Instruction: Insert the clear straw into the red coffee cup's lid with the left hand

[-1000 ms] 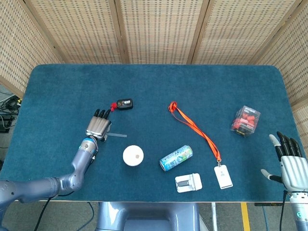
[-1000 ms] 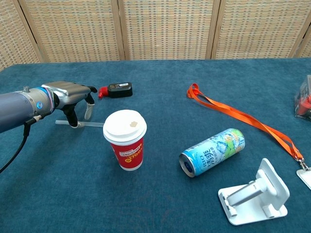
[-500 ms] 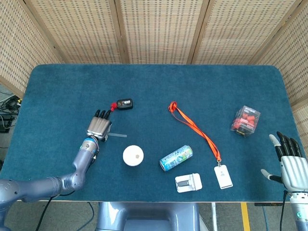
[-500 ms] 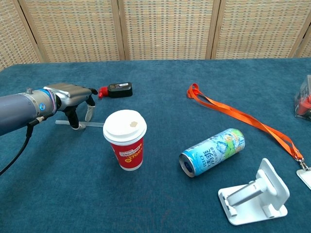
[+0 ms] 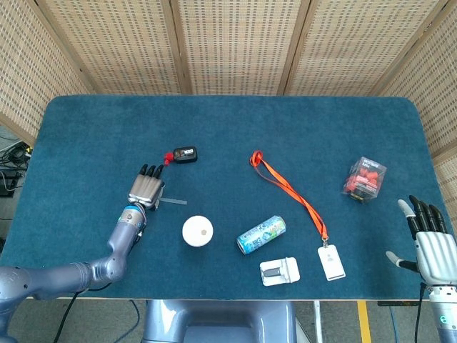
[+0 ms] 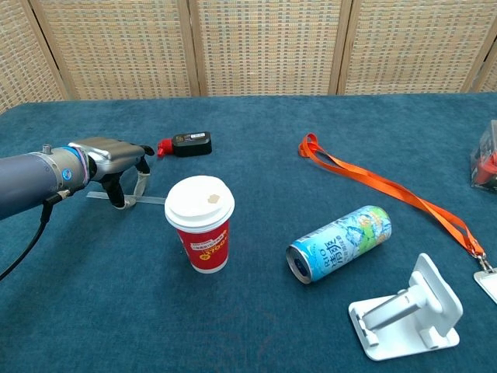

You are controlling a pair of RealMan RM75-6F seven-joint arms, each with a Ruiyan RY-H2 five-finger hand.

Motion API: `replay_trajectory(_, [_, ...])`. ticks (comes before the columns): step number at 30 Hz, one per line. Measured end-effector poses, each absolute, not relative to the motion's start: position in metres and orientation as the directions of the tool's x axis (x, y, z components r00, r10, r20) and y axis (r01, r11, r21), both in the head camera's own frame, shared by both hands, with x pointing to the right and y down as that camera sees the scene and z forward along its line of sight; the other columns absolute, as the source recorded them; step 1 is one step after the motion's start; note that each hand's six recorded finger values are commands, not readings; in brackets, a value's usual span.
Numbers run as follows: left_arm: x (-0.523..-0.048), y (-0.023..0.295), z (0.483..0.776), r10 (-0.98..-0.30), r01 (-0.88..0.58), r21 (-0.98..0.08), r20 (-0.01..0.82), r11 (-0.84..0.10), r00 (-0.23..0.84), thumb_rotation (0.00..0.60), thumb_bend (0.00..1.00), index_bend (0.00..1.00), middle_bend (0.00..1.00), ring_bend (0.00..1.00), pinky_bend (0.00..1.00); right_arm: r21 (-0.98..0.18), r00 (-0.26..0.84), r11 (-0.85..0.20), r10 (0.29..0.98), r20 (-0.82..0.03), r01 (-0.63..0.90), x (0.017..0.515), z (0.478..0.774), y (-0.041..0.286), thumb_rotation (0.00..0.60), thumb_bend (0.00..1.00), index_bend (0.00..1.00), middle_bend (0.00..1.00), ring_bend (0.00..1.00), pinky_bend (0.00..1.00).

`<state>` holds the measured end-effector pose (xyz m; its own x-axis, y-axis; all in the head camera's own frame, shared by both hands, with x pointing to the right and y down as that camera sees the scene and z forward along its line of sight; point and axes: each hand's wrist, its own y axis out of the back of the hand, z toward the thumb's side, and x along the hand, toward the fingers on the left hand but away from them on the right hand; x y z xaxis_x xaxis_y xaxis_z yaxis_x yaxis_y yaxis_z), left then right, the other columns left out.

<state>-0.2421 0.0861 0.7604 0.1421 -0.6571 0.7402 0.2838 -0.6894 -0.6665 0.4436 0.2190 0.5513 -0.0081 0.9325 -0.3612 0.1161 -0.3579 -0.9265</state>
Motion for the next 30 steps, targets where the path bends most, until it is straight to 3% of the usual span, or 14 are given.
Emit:
replay_trajectory(10, [-0.241, 0.077, 0.746, -0.688, 0.230, -0.704, 0.708, -0.672, 0.159, 0.600, 0.42, 0.58, 0.00, 0.00, 0.00, -0.929, -0.011, -0.352, 0.935, -0.355, 0.116, 0.445, 0.550, 0.219, 0.600, 0.06, 0.09, 0.00, 0.00, 0.00])
replay_trajectory(20, [-0.247, 0.051, 0.678, -0.769, -0.100, -0.773, 0.594, -0.627, 0.235, 0.600, 0.42, 0.59, 0.00, 0.00, 0.00, -0.930, -0.010, -0.349, 0.936, -0.353, 0.116, 0.444, 0.549, 0.218, 0.600, 0.06, 0.10, 0.00, 0.00, 0.00])
replay_trajectory(25, [-0.246, 0.057, 0.650, -0.776, -0.296, -0.719, 0.560, -0.629, 0.291, 0.600, 0.42, 0.62, 0.00, 0.00, 0.00, -0.929, -0.009, -0.353, 0.935, -0.356, 0.113, 0.443, 0.550, 0.219, 0.600, 0.06, 0.10, 0.00, 0.00, 0.00])
replay_trajectory(30, [-0.237, 0.070, 0.623, -0.767, -0.518, -0.569, 0.526, -0.638, 0.367, 0.600, 0.42, 0.63, 0.00, 0.00, 0.00, -0.929, -0.007, -0.355, 0.934, -0.358, 0.106, 0.441, 0.551, 0.219, 0.600, 0.06, 0.10, 0.00, 0.00, 0.00])
